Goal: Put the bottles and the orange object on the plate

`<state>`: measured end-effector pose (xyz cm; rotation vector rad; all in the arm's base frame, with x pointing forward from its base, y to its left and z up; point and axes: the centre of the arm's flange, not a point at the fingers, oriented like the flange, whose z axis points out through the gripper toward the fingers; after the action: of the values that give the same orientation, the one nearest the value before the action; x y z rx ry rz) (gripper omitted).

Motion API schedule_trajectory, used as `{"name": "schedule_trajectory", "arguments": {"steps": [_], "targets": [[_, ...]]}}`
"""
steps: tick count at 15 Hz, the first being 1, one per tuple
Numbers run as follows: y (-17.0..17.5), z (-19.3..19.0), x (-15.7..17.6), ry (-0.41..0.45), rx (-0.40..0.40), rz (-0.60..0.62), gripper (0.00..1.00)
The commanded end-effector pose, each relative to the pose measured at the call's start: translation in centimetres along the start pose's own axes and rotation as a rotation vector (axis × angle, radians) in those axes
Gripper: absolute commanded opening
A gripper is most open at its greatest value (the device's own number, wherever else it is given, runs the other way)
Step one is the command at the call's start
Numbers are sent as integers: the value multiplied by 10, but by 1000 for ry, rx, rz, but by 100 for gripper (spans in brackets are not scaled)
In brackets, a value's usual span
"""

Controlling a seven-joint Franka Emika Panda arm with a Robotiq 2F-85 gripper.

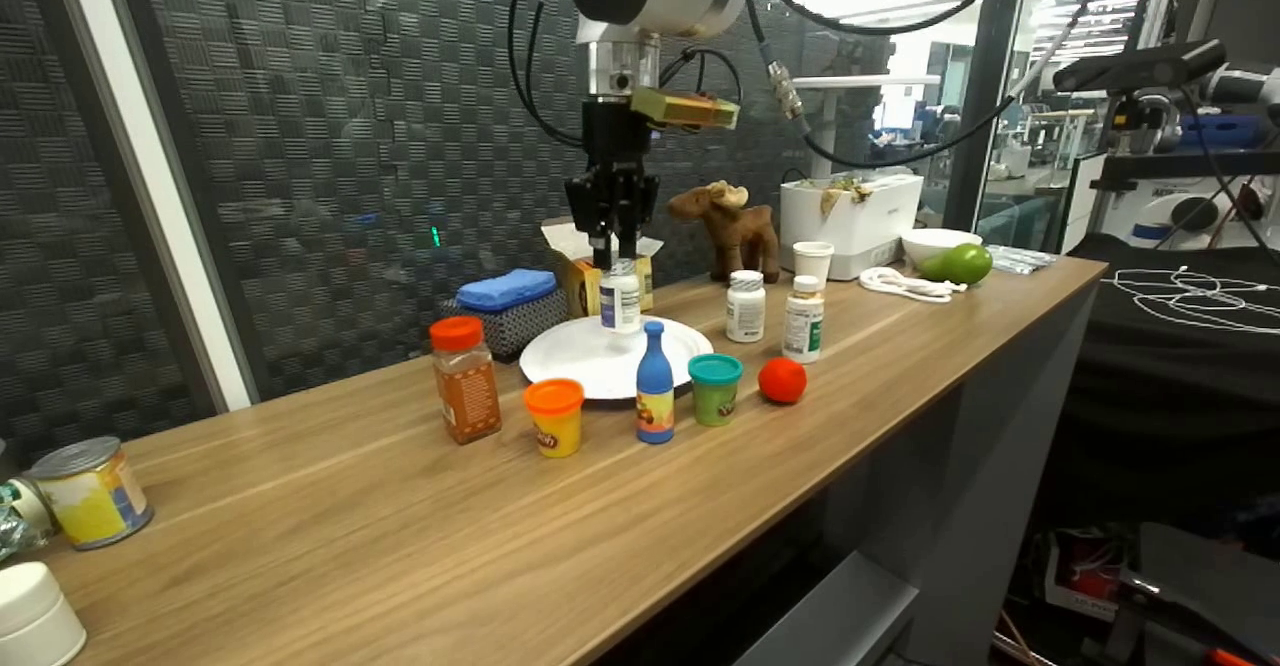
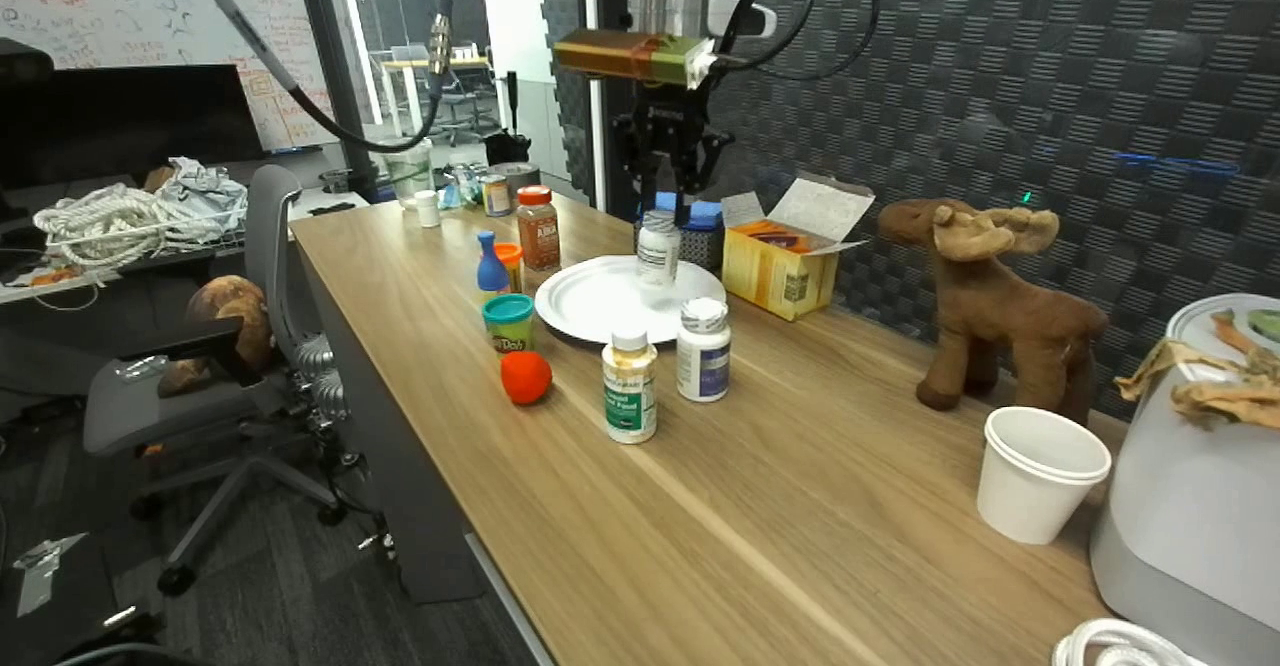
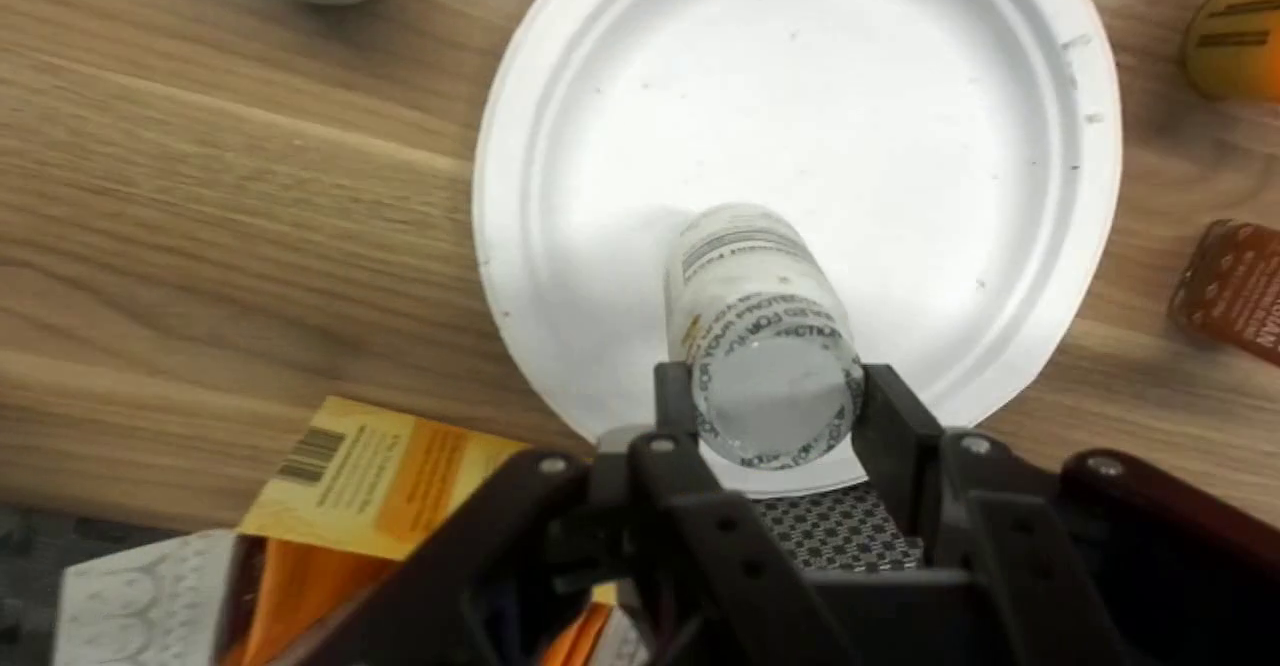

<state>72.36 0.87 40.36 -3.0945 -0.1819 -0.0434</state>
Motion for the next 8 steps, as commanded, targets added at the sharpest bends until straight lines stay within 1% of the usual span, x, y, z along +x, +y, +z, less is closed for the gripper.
{"name": "schedule_trajectory", "arguments": {"steps": [1, 4, 8], "targets": [[-17, 8, 27, -23, 19, -58, 19], [-20, 18, 35, -19, -7, -66, 19], [-17, 14, 39, 9, -40, -66, 19]]}}
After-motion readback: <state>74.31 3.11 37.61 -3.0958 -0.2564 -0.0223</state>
